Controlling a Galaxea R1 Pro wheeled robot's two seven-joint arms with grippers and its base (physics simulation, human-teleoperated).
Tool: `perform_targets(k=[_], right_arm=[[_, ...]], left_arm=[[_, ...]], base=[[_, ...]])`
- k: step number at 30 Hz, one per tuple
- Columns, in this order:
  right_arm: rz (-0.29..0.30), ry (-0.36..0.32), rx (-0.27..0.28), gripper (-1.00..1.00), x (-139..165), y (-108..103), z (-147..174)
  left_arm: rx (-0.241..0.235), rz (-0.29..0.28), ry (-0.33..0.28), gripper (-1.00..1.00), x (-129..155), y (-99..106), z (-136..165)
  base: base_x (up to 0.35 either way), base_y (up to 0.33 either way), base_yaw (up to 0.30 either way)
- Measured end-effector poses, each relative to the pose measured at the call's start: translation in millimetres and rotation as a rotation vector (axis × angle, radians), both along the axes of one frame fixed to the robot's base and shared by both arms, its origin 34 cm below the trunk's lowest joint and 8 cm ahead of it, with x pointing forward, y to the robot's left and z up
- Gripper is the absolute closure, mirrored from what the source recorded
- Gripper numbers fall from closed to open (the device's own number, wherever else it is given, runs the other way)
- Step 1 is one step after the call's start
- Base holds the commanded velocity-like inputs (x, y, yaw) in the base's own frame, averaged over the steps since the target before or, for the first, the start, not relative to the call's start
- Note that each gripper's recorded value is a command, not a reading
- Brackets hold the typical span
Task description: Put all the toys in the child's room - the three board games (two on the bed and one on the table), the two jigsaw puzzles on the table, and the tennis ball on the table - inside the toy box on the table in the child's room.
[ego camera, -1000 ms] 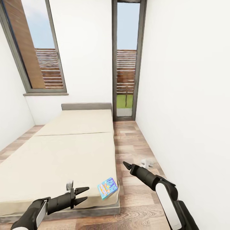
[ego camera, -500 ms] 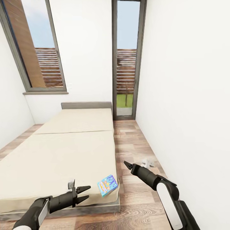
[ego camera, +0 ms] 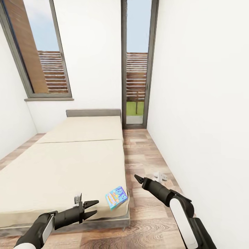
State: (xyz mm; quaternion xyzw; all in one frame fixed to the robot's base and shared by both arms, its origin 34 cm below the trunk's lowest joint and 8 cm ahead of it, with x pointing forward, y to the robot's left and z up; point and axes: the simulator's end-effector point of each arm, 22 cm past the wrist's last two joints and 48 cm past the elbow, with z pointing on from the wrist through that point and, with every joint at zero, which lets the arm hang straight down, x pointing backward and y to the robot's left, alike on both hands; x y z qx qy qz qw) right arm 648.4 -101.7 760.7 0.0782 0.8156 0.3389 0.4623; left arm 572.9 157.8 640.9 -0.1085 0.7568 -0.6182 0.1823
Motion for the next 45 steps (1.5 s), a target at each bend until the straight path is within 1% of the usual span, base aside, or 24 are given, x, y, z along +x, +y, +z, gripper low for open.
perform_targets(k=[3, 6, 7, 10, 17, 23, 29, 36, 41, 45], right_arm=[[-0.015, -0.003, 0.006, -1.0, 1.9, -4.5, 3.2], [-0.03, -0.002, 0.009, -1.0, 3.8, -10.4, 2.5], [-0.026, -0.002, 0.008, -1.0, 3.5, -8.3, 1.6], [-0.031, 0.0, 0.002, -1.0, 4.2, -12.6, -0.8], [-0.041, 0.004, -0.001, -1.0, 5.5, -21.8, -4.1], [-0.043, 0.005, 0.0, -1.0, 5.7, -23.3, -4.4], [-0.042, 0.004, 0.0, -1.0, 5.7, -23.6, -4.3], [-0.043, 0.004, 0.0, -1.0, 5.8, -23.9, -4.4], [-0.043, 0.004, -0.001, -1.0, 5.8, -24.1, -4.5], [-0.043, 0.004, -0.001, -1.0, 5.8, -24.3, -4.3]], left_arm=[[-0.005, -0.016, -0.052, -1.0, 8.8, -5.7, 14.1], [-0.001, -0.026, -0.085, -1.0, 14.9, -8.0, 21.7], [0.002, -0.02, -0.088, -1.0, 15.7, -7.5, 21.0], [0.013, -0.017, -0.107, -1.0, 19.5, -8.6, 22.6], [0.016, -0.022, -0.156, -1.0, 23.3, -11.7, 28.9], [0.025, -0.021, -0.189, -1.0, 24.9, -12.2, 30.4], [0.03, -0.02, -0.187, -1.0, 25.2, -13.1, 28.8], [0.023, -0.025, -0.178, -1.0, 23.7, -21.2, 26.9], [0.009, -0.032, -0.173, -1.0, 22.0, -35.5, 26.5], [0.006, -0.035, -0.165, -1.0, 21.5, -47.8, 24.7]], base=[[0.0, 0.0, 0.0], [0.0, 0.0, 0.0], [0.0, 0.0, 0.0], [0.0, 0.0, 0.0], [0.0, 0.0, 0.0], [0.0, 0.0, 0.0], [0.0, 0.0, 0.0], [0.0, 0.0, 0.0], [0.0, 0.0, 0.0], [0.0, 0.0, 0.0]])
